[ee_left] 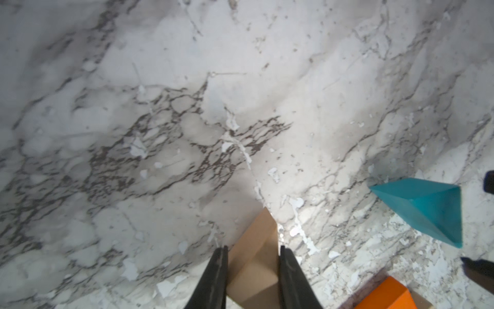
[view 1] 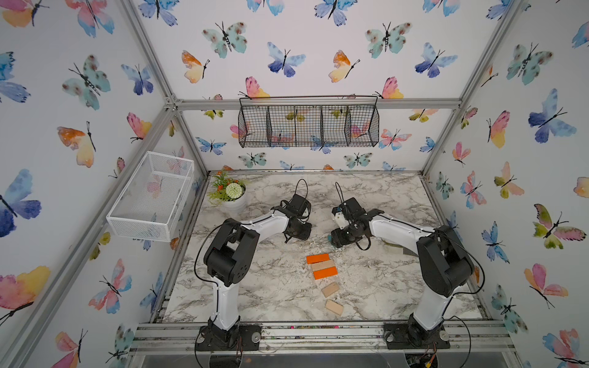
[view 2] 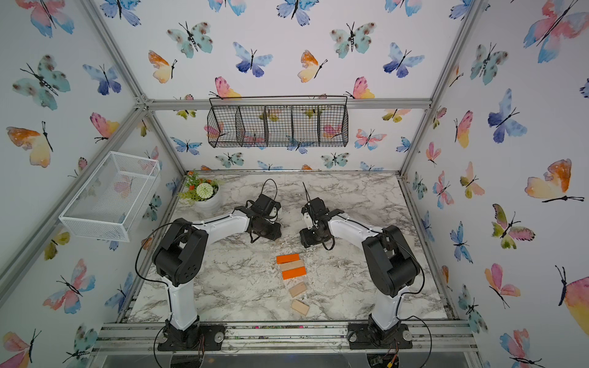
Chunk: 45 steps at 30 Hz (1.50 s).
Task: Assemble a carrot with building blocks
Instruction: Adjust the building block at the center of the board.
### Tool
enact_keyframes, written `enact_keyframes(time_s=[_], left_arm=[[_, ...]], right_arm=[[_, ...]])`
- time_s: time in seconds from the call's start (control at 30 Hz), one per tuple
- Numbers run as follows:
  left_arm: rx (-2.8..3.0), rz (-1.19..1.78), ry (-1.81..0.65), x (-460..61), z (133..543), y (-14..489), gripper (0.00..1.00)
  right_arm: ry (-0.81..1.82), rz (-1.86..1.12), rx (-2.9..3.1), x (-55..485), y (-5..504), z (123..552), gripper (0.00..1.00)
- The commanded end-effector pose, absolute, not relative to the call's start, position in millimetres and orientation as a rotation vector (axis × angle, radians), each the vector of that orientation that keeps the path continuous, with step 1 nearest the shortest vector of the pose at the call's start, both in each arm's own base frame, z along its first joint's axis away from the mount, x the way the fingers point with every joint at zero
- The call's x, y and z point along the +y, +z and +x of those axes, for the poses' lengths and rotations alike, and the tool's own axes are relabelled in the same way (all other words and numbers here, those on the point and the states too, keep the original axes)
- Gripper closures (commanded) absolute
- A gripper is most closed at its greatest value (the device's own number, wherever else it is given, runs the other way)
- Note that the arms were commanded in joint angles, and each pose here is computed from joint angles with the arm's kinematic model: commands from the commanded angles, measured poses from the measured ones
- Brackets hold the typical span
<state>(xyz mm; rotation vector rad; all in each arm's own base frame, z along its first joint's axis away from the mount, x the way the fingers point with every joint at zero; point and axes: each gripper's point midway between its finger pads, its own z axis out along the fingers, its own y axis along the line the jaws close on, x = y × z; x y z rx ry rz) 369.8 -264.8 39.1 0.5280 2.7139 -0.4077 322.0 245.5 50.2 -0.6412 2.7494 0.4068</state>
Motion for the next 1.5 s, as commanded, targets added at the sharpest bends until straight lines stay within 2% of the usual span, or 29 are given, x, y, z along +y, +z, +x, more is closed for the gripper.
enact_keyframes(time_s=[0.0, 0.37, 0.57, 0.8, 1.23, 1.27, 1.33, 1.47], left_arm=[[2.863, 0.416, -0.353, -244.9, 353.8, 22.5, 1.0], [2.962, 0.157, -0.501, -242.2, 330.1, 18.3, 1.0], [2.96, 0.026, -0.58, -242.9, 317.4, 17.8, 1.0], [2.936, -0.074, -0.577, -242.5, 324.2, 23.4, 1.0], [2.893, -0.168, -0.619, -248.7, 334.9, 31.1, 1.0], [2.891, -0.172, -0.626, -249.1, 336.2, 32.8, 0.99], [2.888, -0.169, -0.647, -252.6, 338.1, 36.0, 0.9], [2.88, -0.146, -0.678, -258.1, 341.1, 42.6, 0.61]], right_arm=[[0.383, -0.601, 2.788, 240.3, 45.8, 321.1, 0.39], [0.338, -0.533, 2.844, 239.2, 26.8, 327.5, 0.4], [0.344, -0.489, 2.859, 243.5, 19.2, 331.5, 0.48], [0.451, -0.393, 2.859, 261.7, 27.9, 342.2, 0.64], [0.592, -0.201, 2.918, 279.4, 34.5, 342.9, 0.61], [0.621, -0.192, 2.915, 282.0, 36.8, 342.2, 0.6], [0.654, -0.184, 2.909, 285.1, 41.0, 341.5, 0.59], [0.611, -0.184, 2.905, 277.4, 46.5, 340.0, 0.55]])
